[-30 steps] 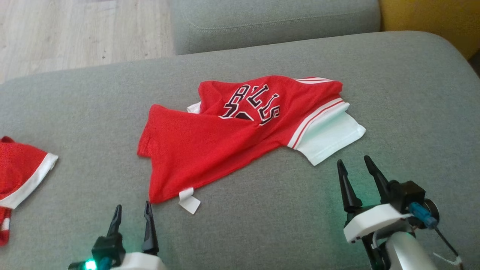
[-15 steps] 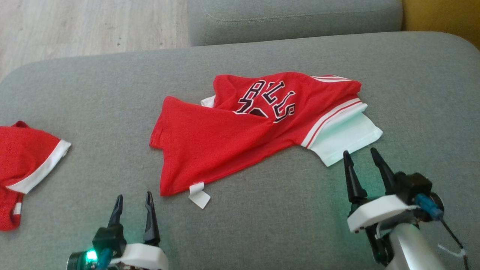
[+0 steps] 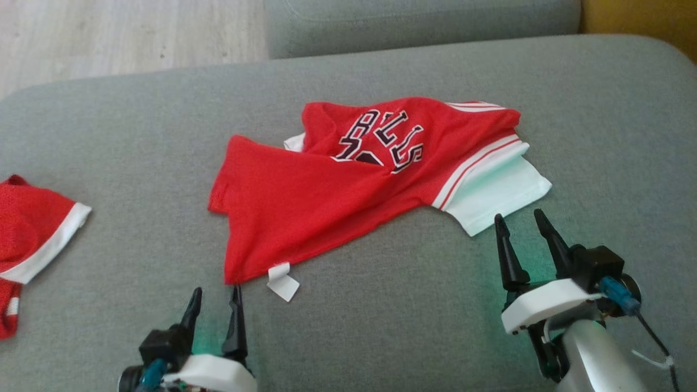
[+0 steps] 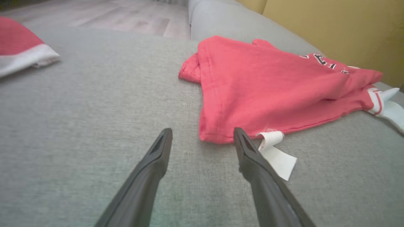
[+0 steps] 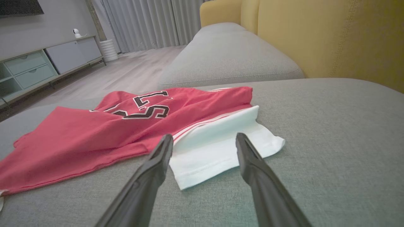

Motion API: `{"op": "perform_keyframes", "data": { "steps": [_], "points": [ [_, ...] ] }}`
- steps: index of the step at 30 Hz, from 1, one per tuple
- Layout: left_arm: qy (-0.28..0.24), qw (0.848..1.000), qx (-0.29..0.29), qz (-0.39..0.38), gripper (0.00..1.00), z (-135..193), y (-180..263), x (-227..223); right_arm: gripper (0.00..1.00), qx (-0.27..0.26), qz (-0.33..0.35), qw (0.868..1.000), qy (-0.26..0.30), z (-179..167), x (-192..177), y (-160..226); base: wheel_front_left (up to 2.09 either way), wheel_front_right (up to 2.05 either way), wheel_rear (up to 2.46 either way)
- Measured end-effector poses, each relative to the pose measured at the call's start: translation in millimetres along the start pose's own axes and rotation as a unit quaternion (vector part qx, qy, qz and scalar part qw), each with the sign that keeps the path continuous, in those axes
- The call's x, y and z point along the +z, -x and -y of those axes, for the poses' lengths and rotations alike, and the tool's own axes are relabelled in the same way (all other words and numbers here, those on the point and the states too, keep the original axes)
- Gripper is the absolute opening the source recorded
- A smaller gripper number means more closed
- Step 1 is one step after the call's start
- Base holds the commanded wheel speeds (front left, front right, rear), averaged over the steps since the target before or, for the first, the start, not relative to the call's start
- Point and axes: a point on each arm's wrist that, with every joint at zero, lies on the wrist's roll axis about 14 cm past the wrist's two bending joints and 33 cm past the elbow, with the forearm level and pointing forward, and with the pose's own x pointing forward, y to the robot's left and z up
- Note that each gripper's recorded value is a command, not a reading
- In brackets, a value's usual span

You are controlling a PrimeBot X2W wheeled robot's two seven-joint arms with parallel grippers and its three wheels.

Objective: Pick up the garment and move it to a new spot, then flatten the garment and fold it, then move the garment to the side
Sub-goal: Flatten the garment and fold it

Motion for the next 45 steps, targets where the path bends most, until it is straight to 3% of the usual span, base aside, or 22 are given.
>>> {"op": "perform_keyframes", "data": {
  "steps": [11,23,24,25,26,27,39,45],
  "points": [
    [0.076,0.994,-0.062,-0.054,1.00,34.7,-32.2,-25.0,1.00,-0.033,-0.025,0.999,0.000,24.0,-16.6,-1.4,0.00,0.00,0.00],
    [0.113,0.990,-0.068,-0.050,1.00,40.3,-56.1,-20.0,1.00,-0.046,-0.034,0.998,-0.001,34.7,-22.3,-10.2,0.00,0.00,0.00],
    [0.114,0.990,-0.068,-0.049,0.50,40.0,-57.3,-19.5,1.00,-0.045,-0.031,0.999,0.000,34.4,-20.5,-12.9,0.00,0.00,0.00],
    [0.115,0.990,-0.067,-0.049,0.50,39.3,-58.2,-19.6,1.00,-0.043,-0.028,0.999,0.001,34.2,-18.4,-15.8,0.00,0.00,0.00],
    [0.117,0.990,-0.065,-0.050,0.33,38.4,-58.7,-20.3,1.00,-0.042,-0.026,0.999,0.001,33.8,-16.4,-18.6,0.00,0.00,0.00],
    [0.118,0.990,-0.064,-0.050,0.00,37.5,-59.2,-20.7,1.00,-0.042,-0.023,0.999,0.001,34.0,-14.7,-21.1,0.00,0.00,0.00],
    [0.109,0.991,-0.066,-0.053,0.00,34.7,-63.1,-23.5,1.00,-0.103,-0.038,0.994,-0.025,75.4,-19.3,-56.6,0.00,0.00,0.00],
    [0.102,0.991,-0.073,-0.053,0.00,36.4,-66.9,-25.9,1.00,-0.115,-0.112,0.987,-0.027,82.9,-60.2,-64.1,0.00,0.00,0.00]
  ]
}}
